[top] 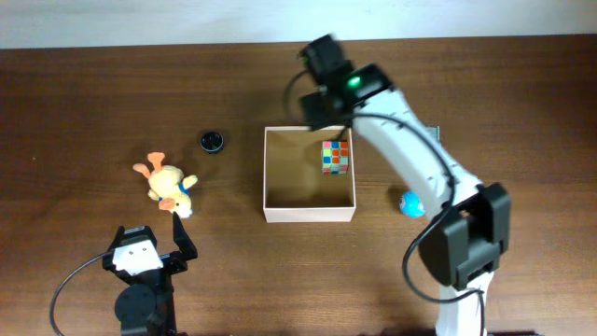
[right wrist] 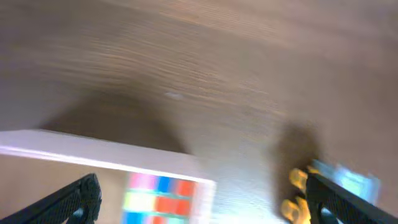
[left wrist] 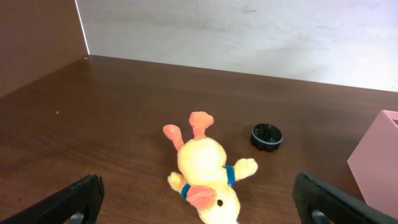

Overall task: Pack container
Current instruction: 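Raise the right gripper and move it over the yellow truck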

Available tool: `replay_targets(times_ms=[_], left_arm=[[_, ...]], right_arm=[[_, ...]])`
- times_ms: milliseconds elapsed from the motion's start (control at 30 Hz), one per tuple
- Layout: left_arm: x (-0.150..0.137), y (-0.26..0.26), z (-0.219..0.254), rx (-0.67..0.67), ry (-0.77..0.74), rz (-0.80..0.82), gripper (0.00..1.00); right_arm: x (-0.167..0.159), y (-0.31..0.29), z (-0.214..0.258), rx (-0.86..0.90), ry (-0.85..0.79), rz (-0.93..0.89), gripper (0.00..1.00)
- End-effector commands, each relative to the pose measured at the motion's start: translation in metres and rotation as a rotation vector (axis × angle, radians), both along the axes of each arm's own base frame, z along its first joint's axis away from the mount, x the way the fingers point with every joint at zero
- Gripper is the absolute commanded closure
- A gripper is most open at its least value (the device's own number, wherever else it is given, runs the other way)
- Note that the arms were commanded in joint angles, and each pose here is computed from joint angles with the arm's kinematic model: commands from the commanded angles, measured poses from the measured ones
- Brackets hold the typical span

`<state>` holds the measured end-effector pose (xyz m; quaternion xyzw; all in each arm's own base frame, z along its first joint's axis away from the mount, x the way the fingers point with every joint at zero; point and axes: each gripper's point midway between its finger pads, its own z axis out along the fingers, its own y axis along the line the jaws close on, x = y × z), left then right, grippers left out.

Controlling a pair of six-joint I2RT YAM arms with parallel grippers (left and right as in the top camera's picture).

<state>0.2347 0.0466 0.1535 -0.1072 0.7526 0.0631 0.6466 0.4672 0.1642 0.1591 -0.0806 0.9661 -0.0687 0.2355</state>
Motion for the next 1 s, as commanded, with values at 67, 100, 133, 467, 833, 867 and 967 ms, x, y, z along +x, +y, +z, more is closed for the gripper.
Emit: replay_targets(times_ms=[67, 100, 133, 467, 833, 867, 967], left_arm=[[0.001, -0.003, -0.001, 0.013, 0.002, -0.017, 0.01], [0.001, -0.003, -0.001, 0.014, 0.002, -0.017, 0.01], [0.001, -0.003, -0.001, 0.013, 0.002, -0.017, 0.01], [0.001, -0.003, -0.001, 0.014, 0.002, -0.017, 0.01], [0.001, -0.003, -0.001, 0.014, 0.002, -0.017, 0.01], [0.001, -0.003, -0.001, 0.013, 0.002, -0.017, 0.01], [0.001, -0.003, -0.001, 0.014, 0.002, -0.016, 0.01]], right_arm=[[0.000, -0.074, 0.004, 0.022, 0.053, -0.232, 0.01], [-0.004, -0.084, 0.001, 0.031, 0.075, -0.263, 0.01], [-0.007, -0.096, -0.001, 0.038, 0.099, -0.302, 0.01], [-0.017, -0.164, -0.012, 0.083, 0.172, -0.493, 0.01], [-0.038, -0.172, -0.082, 0.110, 0.290, -0.469, 0.01], [-0.038, -0.170, -0.086, 0.120, 0.292, -0.461, 0.01], [-0.038, -0.167, -0.097, 0.137, 0.291, -0.456, 0.01]])
